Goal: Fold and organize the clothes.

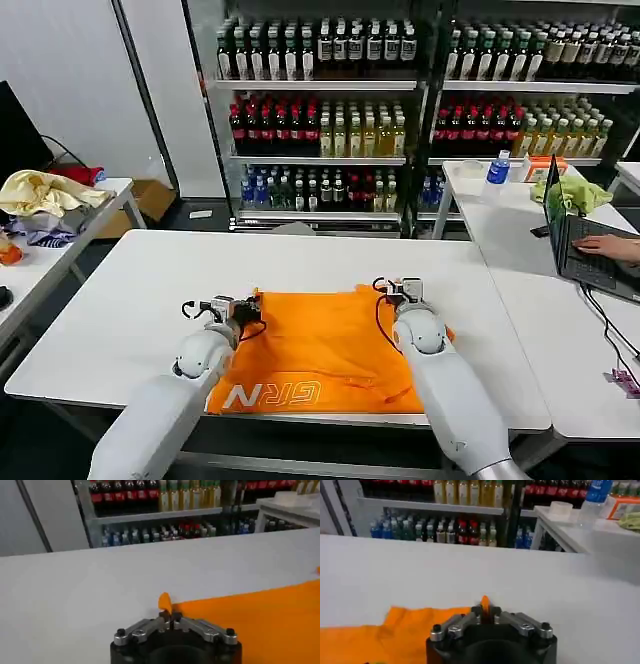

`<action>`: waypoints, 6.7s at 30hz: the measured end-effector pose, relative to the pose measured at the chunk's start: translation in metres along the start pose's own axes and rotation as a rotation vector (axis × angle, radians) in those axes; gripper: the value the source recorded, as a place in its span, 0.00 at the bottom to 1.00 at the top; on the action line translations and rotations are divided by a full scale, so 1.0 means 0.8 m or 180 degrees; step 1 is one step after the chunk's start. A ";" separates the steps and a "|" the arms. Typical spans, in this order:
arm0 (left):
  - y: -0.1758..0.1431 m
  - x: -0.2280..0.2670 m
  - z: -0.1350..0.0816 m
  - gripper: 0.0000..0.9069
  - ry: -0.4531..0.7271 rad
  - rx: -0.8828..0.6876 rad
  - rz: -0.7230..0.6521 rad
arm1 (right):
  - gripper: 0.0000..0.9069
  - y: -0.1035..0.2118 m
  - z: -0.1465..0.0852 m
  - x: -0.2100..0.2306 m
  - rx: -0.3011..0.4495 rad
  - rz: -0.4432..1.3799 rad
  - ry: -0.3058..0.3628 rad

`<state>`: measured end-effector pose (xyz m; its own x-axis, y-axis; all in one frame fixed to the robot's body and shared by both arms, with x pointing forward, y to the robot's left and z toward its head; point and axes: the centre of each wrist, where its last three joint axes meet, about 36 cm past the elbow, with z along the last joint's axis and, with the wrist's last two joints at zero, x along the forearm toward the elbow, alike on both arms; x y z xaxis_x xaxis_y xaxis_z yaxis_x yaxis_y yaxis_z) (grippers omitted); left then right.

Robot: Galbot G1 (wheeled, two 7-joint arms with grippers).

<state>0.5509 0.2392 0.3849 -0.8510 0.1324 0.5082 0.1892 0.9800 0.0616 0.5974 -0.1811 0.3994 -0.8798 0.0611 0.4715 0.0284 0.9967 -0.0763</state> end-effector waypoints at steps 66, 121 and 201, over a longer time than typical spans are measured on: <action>-0.005 0.199 0.070 0.01 -0.0071 -0.0021 0.0294 | 0.00 -0.065 0.071 0.274 -0.0164 -0.0025 -0.0396; -0.053 0.219 0.116 1.00 -0.0119 0.0537 -0.0196 | 1.00 -0.060 0.130 0.316 -0.0097 0.0197 -0.0198; -0.029 0.220 0.015 0.01 -0.0411 0.1890 0.0935 | 1.00 -0.078 0.130 0.316 -0.0074 0.0319 -0.0219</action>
<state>0.3908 0.2417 0.4624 -0.8640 0.3863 0.3228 0.1517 0.8112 -0.5648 0.3240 -0.2331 0.4317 -0.9025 0.1574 0.4009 0.1280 0.9868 -0.0994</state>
